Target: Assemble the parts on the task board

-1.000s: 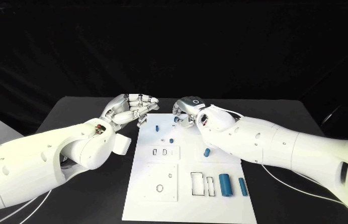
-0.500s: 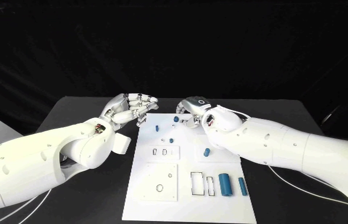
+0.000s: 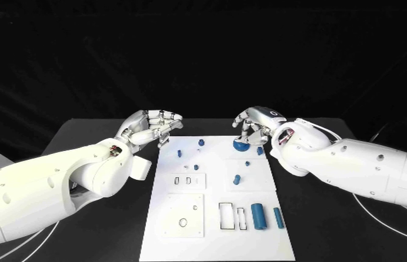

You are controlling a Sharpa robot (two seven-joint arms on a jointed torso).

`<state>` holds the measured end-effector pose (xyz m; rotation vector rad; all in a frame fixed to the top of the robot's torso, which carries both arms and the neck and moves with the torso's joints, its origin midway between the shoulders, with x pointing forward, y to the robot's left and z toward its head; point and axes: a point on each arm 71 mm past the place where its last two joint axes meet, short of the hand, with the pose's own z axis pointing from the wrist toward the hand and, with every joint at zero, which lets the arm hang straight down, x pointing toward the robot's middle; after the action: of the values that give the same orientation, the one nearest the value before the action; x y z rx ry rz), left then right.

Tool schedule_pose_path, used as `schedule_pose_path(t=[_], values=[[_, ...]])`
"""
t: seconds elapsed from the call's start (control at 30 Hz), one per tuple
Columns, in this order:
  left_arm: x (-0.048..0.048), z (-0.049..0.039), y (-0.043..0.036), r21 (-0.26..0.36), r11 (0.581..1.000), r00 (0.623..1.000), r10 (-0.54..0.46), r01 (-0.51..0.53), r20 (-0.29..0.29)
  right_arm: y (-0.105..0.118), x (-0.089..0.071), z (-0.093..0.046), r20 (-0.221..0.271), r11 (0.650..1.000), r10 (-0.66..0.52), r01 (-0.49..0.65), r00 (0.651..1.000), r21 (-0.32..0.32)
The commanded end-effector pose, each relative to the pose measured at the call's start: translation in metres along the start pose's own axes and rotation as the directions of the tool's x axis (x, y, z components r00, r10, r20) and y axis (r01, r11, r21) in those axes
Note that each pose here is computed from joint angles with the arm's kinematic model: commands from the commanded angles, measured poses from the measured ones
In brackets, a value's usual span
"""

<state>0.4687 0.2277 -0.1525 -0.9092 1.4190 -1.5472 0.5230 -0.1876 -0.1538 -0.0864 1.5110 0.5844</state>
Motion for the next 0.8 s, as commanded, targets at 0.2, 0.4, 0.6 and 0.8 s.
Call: schedule_pose_path(t=[0.2,0.4,0.6,0.8], values=[[0.0023,0.0009,-0.0010,0.007,1.000,1.000,-0.011,0.011,-0.019,-0.034,0.001,-0.003,-0.105,0.978,0.157,-0.139,0.982,0.158],[0.0024,0.0009,-0.0010,0.007,1.000,1.000,-0.010,0.010,-0.020,-0.042,0.006,0.001,-0.122,0.973,0.151,-0.125,0.981,0.195],[0.0029,0.0011,-0.0009,0.007,1.000,1.000,-0.010,0.010,-0.023,-0.038,0.015,0.007,-0.136,0.972,0.142,-0.112,0.980,0.204],[0.0032,0.0013,-0.0009,0.007,1.000,1.000,-0.010,0.010,-0.024,-0.035,0.025,0.011,-0.149,0.971,0.132,-0.098,0.980,0.217]])
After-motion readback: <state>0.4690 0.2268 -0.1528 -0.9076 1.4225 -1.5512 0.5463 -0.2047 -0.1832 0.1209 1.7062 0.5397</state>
